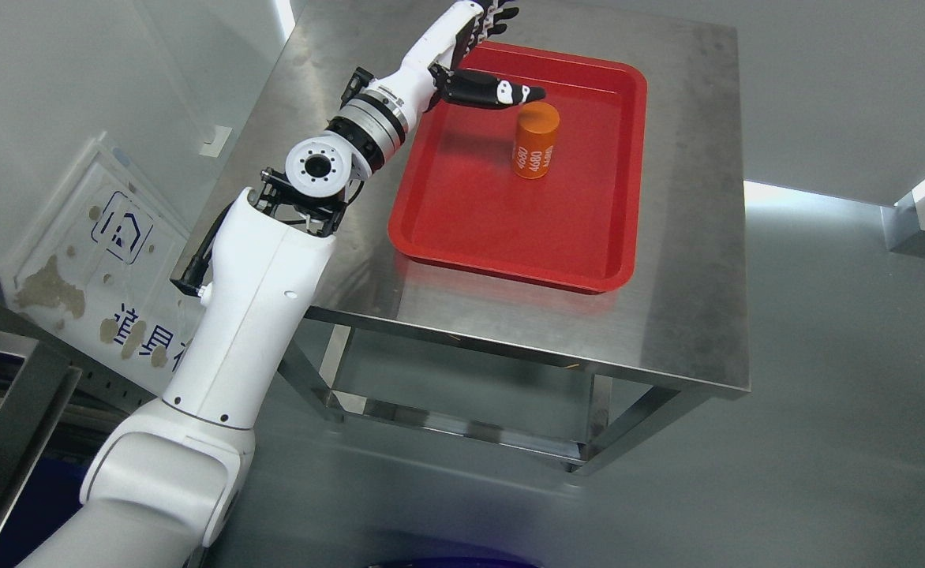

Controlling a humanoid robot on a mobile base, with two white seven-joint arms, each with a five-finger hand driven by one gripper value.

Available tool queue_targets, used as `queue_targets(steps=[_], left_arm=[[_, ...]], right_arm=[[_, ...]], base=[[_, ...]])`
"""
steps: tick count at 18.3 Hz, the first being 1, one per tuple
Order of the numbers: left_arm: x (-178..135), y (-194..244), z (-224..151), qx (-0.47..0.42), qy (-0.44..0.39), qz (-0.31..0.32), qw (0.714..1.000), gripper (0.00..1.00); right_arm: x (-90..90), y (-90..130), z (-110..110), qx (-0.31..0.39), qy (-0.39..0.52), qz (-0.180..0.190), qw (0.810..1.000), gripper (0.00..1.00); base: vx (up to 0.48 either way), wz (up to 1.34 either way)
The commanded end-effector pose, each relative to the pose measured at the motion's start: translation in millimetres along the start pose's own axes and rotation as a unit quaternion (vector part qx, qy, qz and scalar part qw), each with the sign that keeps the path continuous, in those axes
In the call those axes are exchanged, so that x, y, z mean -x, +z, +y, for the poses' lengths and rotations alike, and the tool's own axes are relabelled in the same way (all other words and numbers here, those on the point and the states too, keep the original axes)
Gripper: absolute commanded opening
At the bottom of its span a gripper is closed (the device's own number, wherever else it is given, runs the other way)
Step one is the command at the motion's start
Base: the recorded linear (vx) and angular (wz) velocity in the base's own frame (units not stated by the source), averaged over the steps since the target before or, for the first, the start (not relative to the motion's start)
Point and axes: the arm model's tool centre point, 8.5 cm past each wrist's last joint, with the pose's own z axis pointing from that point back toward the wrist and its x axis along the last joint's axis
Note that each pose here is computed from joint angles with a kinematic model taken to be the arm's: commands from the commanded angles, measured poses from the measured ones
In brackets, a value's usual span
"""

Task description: Grab orange capacitor from left shelf to right desk

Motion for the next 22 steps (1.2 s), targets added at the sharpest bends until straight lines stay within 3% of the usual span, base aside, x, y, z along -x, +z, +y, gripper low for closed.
queue_targets(steps=[1, 4, 7, 15, 22], left_arm=[[-31.7, 39.0, 106.0, -0.159, 0.047, -0.056, 0.985, 1.00], [-13.2, 75.3, 109.5, -0.220, 0.058, -0.053, 0.972, 1.00], [10.4, 106.7, 80.8, -0.211, 0.058, -0.041, 0.975, 1.00], [3.6, 115.0, 71.8, -0.207, 0.050, -0.056, 0.975, 1.00], [24.3, 126.0, 57.2, -0.197, 0.058, -0.034, 0.978, 1.00]], right_arm=[[-12.8, 0.4, -11.3, 0.008, -0.005, -0.018, 1.000, 1.00], [-12.8, 0.4, -11.3, 0.008, -0.005, -0.018, 1.000, 1.00], [-12.8, 0.4, -11.3, 0.008, -0.005, -0.018, 1.000, 1.00], [-11.8, 0.3, -11.3, 0.008, -0.005, -0.017, 1.000, 1.00], [-12.8, 0.4, -11.3, 0.008, -0.005, -0.018, 1.000, 1.00]], base=[[0.000, 0.00], [0.000, 0.00], [0.000, 0.00], [0.000, 0.00], [-0.002, 0.01]])
